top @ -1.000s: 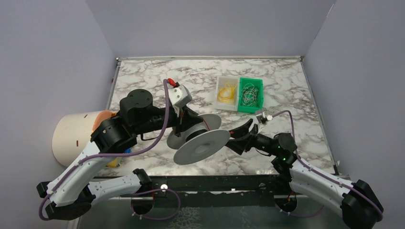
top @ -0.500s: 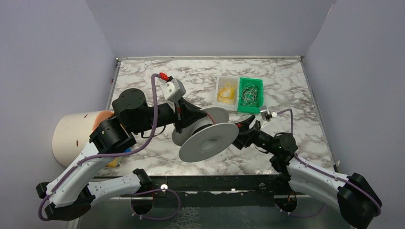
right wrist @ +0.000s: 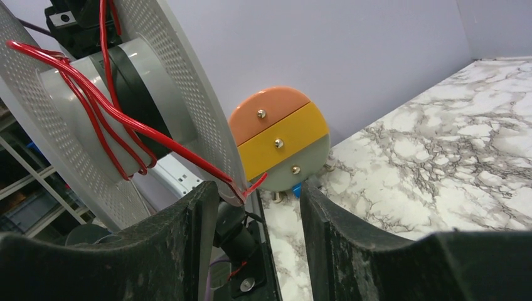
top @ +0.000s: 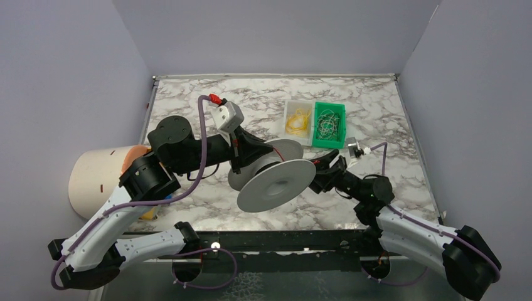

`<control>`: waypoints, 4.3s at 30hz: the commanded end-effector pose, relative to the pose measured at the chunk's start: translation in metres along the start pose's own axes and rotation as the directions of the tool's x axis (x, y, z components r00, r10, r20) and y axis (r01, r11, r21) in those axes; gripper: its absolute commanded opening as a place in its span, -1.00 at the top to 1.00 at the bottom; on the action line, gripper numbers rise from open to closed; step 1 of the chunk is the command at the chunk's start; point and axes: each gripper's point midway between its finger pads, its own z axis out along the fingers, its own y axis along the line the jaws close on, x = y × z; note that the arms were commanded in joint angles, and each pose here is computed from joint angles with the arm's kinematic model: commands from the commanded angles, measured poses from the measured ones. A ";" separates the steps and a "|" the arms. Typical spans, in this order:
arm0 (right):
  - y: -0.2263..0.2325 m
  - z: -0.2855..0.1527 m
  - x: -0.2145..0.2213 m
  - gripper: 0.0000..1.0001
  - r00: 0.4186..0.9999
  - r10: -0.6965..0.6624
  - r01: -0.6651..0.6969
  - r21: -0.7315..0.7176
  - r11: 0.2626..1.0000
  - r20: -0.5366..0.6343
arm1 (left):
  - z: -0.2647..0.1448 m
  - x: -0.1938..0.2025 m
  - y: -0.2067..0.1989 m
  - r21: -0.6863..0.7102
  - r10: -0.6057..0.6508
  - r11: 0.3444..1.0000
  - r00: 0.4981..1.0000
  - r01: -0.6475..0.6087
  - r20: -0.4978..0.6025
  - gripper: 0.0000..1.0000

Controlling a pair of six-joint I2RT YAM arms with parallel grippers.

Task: Wrap the cables

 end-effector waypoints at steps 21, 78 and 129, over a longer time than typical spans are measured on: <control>-0.019 -0.013 0.011 0.98 1.000 0.018 -0.018 0.095 0.995 -0.002 | -0.014 -0.046 0.012 -0.106 -0.002 0.994 0.973 0.027 0.230 1.00; 0.029 0.043 0.130 0.98 0.897 0.295 -0.303 0.027 0.953 -0.330 | -0.049 0.028 0.171 -0.712 0.006 0.543 0.847 0.444 0.532 1.00; -0.127 0.065 0.080 0.98 0.972 -0.112 0.232 0.805 0.546 -0.204 | 0.028 0.249 0.143 -0.719 -0.556 0.402 0.775 0.567 0.301 1.00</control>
